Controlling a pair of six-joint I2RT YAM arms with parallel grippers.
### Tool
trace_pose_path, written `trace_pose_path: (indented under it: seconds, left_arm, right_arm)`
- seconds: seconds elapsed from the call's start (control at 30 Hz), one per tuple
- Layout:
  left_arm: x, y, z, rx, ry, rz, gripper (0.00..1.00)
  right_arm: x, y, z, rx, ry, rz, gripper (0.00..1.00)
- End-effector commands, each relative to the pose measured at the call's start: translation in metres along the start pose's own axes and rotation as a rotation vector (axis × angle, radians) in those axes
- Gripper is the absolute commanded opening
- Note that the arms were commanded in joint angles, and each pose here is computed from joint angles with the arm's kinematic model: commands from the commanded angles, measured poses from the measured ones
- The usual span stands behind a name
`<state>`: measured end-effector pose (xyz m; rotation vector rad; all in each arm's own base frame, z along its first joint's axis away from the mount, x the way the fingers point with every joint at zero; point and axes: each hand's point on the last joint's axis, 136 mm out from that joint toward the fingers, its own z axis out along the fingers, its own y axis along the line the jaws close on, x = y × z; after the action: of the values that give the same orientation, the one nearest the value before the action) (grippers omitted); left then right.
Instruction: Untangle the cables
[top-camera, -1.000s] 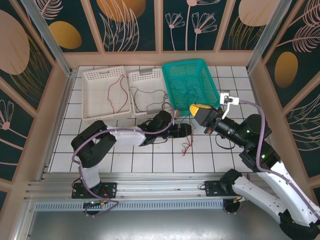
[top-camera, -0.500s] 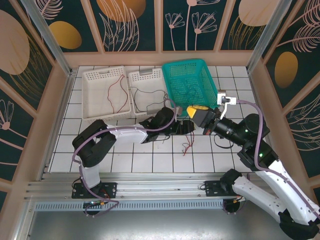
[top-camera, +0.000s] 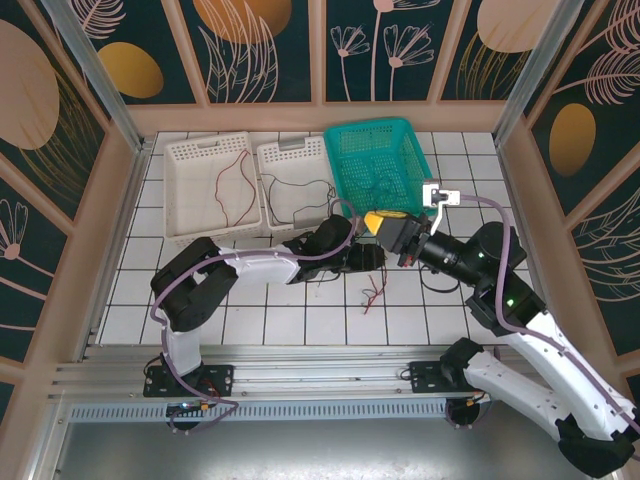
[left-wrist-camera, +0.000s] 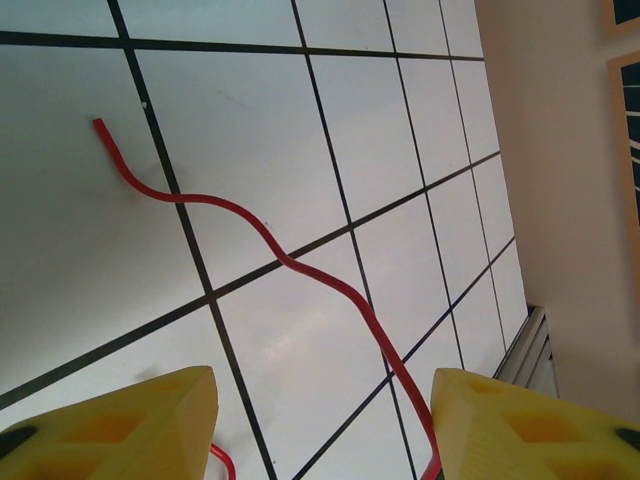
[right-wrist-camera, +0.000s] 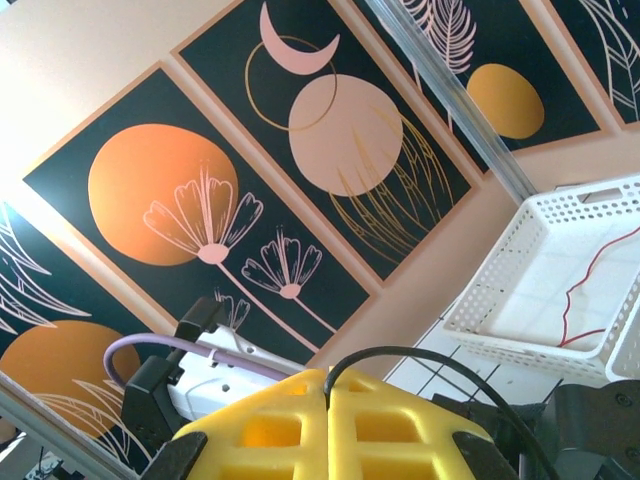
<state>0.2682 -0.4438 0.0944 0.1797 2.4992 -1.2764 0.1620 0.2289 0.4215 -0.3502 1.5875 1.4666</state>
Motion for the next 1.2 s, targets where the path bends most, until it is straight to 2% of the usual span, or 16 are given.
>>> trace_pose_path:
  seconds: [0.0, 0.37, 0.67, 0.77, 1.17]
  left_arm:
    - [-0.001, 0.0, 0.004, -0.014, 0.001, 0.02, 0.58]
    - [-0.003, -0.007, 0.004, 0.002, -0.004, 0.019, 0.7]
    - [-0.009, -0.017, 0.0, 0.008, -0.021, 0.032, 0.76]
    - [-0.009, -0.018, 0.001, 0.011, -0.015, 0.031, 0.75]
    - [-0.006, -0.016, 0.008, -0.048, 0.019, 0.053, 0.58]
  right_arm:
    - [-0.002, 0.011, 0.002, -0.054, -0.007, -0.008, 0.0]
    - [0.005, 0.01, 0.01, -0.061, 0.019, 0.002, 0.0]
    - [0.006, 0.011, 0.011, -0.058, 0.022, -0.004, 0.0]
    - [0.006, 0.01, 0.011, -0.057, 0.022, -0.003, 0.0]
    - [0.006, 0.018, 0.023, -0.081, 0.041, -0.005, 0.0]
